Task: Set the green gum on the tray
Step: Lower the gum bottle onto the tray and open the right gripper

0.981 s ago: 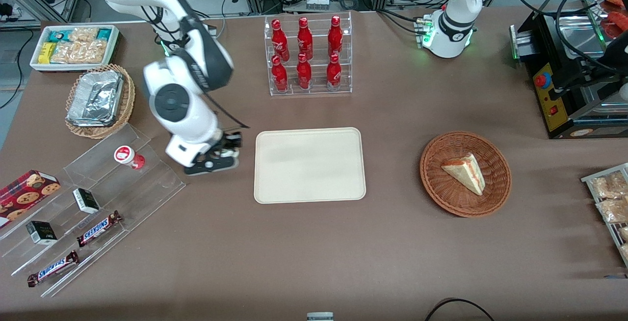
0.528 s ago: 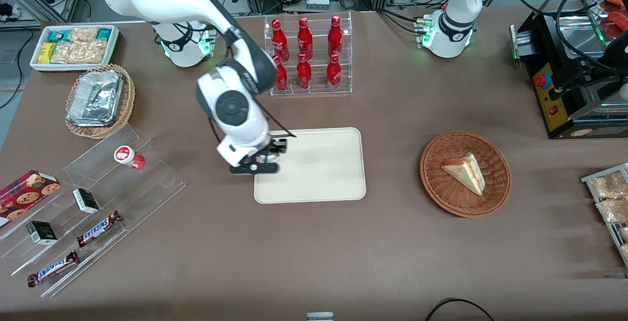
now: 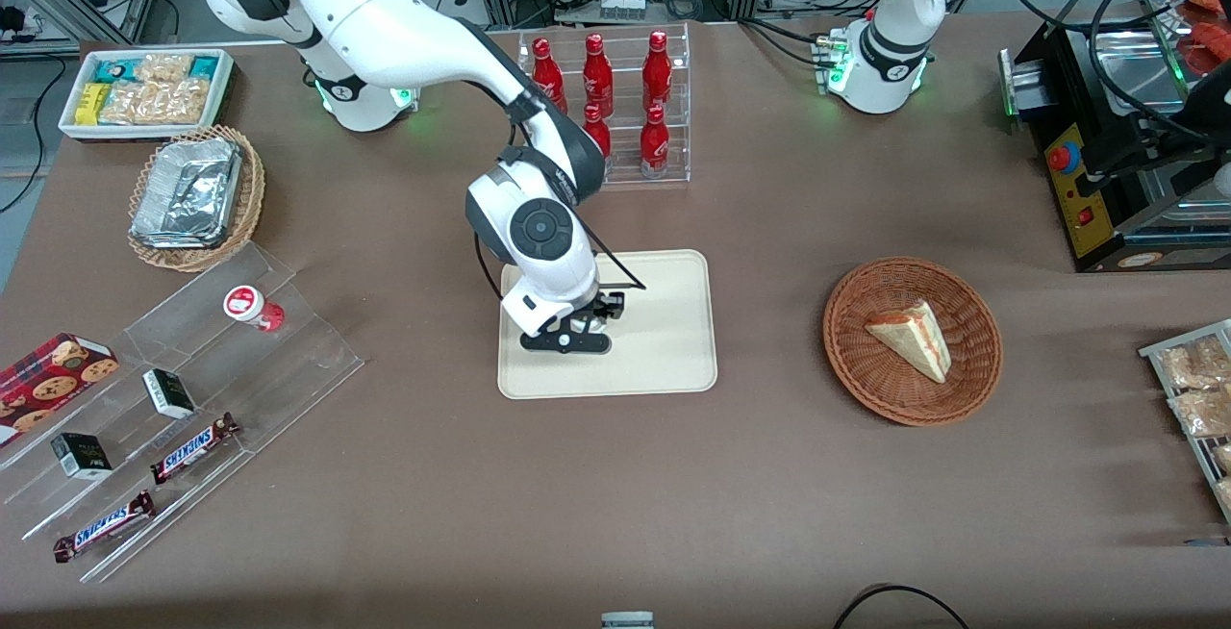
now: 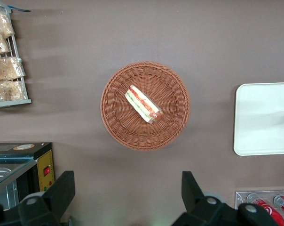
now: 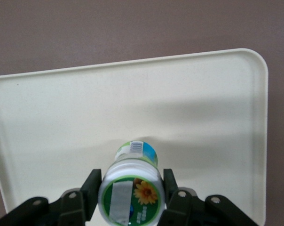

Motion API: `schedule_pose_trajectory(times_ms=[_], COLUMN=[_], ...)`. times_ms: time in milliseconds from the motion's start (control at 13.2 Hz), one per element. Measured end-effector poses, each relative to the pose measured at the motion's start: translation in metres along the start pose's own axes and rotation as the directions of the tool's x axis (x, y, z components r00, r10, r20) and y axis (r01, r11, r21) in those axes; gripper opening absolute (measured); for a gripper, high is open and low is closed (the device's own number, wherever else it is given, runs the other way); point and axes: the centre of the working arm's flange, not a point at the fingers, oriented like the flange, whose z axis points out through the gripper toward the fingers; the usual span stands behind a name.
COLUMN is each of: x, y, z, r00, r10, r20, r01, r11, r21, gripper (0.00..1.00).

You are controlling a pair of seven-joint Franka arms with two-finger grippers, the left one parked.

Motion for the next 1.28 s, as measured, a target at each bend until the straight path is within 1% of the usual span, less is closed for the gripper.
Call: schedule_pose_trajectory(times_ms=[377, 830, 906, 1057, 1132, 1208, 1283], x=[-0.006, -0.008, -0.007, -0.007, -0.007, -0.006, -0.006], y=[-0.006, -0.007, -0.007, -0.007, -0.007, -0.007, -0.007], z=[0.022, 0.031, 0.031, 0.032, 0.031, 0.031, 0.031], r00=[1.0, 1.0, 1.0, 1.0, 1.0, 1.0, 0.999], r10=[-0.013, -0.025, -0.025, -0.025, -0.025, -0.027, -0.033], r20=[0.007, 0.002, 0.002, 0.0, -0.001, -0.003, -0.009], r01=[0.013, 0.025, 0.025, 0.025, 0.025, 0.027, 0.033], r11=[1.0, 0.999, 0.999, 0.999, 0.999, 0.999, 0.999], r21=[-0.014, -0.025, -0.026, -0.025, -0.024, -0.025, -0.03], gripper=[0.58, 0.59, 0.63, 0.82, 0.93, 0.99, 0.99])
